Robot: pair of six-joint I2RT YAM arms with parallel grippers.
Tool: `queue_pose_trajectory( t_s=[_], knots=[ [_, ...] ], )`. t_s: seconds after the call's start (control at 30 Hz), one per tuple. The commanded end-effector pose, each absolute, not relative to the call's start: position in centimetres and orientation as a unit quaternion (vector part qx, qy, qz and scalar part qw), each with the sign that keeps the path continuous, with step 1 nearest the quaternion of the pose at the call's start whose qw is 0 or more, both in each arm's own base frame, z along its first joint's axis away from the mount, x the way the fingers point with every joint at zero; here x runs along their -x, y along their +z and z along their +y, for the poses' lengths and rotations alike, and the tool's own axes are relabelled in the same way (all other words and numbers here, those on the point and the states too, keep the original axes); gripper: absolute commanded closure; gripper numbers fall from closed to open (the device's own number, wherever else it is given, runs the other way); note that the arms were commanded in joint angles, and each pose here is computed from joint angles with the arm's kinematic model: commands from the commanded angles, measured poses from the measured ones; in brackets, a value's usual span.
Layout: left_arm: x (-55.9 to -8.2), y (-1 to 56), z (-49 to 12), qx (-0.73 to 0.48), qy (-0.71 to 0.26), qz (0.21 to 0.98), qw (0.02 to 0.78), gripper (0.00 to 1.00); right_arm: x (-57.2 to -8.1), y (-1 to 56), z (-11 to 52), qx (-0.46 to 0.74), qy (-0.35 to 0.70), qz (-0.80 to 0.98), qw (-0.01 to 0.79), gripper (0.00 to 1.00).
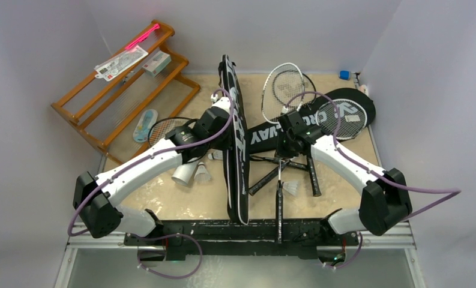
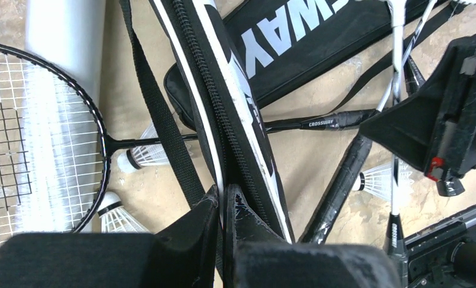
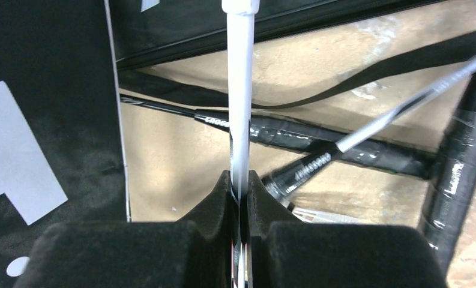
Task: Pack up the badminton gear
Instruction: Open the racket bag at the center of the board.
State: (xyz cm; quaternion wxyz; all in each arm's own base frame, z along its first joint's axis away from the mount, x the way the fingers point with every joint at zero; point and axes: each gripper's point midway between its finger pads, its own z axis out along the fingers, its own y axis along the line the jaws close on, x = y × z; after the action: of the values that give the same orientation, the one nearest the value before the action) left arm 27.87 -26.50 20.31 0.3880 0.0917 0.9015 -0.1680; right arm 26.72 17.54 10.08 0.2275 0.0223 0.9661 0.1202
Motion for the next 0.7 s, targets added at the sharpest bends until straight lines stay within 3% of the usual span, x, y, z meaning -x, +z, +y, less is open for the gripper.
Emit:
queue_pose_trajectory(
  t_s=[0.0, 0.4, 0.67],
  knots=[
    [-28.5, 21.6, -26.3, -0.103, -0.160, 0.894, 0.405, 1.00, -27.6, 12.7, 15.9, -0.054, 0.090, 0.959, 0.264, 1.00],
    [-30.0, 28.6, -23.0, -0.136, -0.076, 0.867, 0.473, 1.00, -27.7, 13.3, 16.3, -0.062, 0.114, 0.954, 0.270, 1.00],
    [-28.7, 24.9, -25.1, -0.158, -0.129, 0.876, 0.438, 1.00, -27.3, 13.5, 15.9, -0.055, 0.112, 0.954, 0.273, 1.00]
  ],
)
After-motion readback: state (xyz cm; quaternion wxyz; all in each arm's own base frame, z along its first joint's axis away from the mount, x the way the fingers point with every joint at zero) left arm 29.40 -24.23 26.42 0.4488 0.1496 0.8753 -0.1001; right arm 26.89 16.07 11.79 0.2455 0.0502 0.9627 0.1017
